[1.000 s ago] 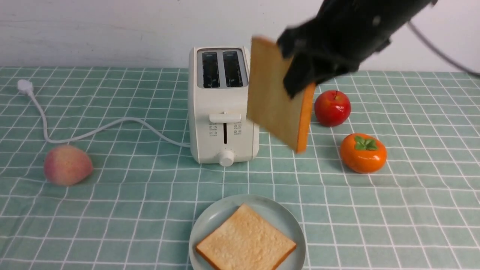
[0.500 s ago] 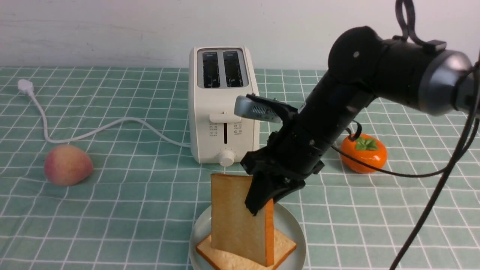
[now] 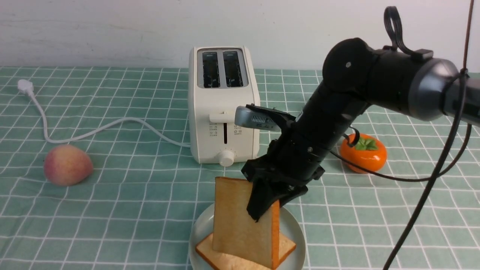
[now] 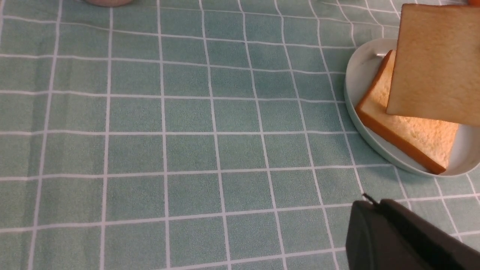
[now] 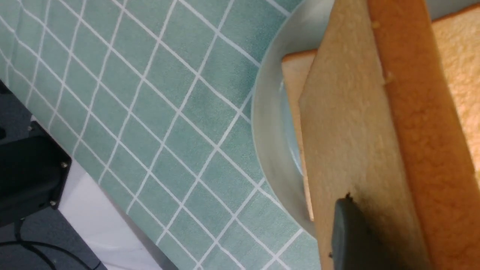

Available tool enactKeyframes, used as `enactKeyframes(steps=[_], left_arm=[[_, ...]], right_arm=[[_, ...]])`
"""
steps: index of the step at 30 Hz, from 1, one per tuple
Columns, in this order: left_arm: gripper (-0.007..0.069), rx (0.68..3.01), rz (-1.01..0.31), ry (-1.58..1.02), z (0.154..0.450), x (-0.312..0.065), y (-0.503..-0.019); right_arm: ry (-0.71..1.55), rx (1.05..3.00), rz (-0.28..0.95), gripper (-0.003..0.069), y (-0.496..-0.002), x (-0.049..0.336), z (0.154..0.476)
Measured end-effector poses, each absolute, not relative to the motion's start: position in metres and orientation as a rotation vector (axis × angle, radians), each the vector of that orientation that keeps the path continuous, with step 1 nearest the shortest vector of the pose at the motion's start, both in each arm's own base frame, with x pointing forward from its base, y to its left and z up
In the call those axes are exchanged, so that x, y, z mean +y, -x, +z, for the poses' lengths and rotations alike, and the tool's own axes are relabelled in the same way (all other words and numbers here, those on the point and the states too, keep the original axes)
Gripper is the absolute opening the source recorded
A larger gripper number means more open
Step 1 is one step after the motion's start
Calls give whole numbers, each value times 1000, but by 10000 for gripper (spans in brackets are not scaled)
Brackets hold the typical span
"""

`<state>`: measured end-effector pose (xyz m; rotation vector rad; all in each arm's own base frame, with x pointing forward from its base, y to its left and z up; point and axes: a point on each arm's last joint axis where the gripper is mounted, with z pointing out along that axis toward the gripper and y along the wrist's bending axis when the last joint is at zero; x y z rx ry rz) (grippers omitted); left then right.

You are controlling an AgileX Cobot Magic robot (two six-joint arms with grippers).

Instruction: Take toasted bread from bread machine on blue coffee table place on plate.

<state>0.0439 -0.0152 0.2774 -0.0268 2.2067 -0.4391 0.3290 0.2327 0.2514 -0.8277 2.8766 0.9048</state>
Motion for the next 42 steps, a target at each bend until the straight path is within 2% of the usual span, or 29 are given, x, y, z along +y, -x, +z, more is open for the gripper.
enactKeyframes(steps=[4,7,8,10,13,16,20,24,25,26,29,33,37,42], left_arm=[[-3,2207,-439,27,277,-15,-44],[-1,2207,-439,27,277,-15,-44],[0,2207,-439,27,277,-15,-44],[0,2207,-439,27,277,-15,-44],[0,2207,-439,27,277,-15,-44],[0,2207,-440,27,277,-15,-44],[0,2207,-440,27,277,-15,-44],[0,2207,-443,28,277,-15,-44],[0,2207,-443,28,277,-15,-44],[0,2208,-444,28,277,-15,-44],[0,2208,-451,29,277,-16,-44],[1,2201,-467,31,278,-17,-44],[1,2162,-515,36,282,-19,-45],[1,2110,-543,43,286,-21,-47]], right_arm=[[803,2926,766,437,-331,226,247],[784,2948,665,511,-333,220,247],[770,2950,574,576,-334,215,250],[757,2924,498,608,-335,211,261],[737,2878,459,610,-333,206,279],[647,2801,478,545,-318,197,319],[587,2694,517,400,-293,183,365],[569,2513,525,106,-247,156,424],[566,2488,518,46,-240,151,432],[563,2443,500,21,-228,143,444],[545,2319,427,-18,-189,115,472],[497,2212,346,-18,-150,85,479],[386,2059,327,-15,-111,56,458],[298,1851,342,-8,-72,30,399]])
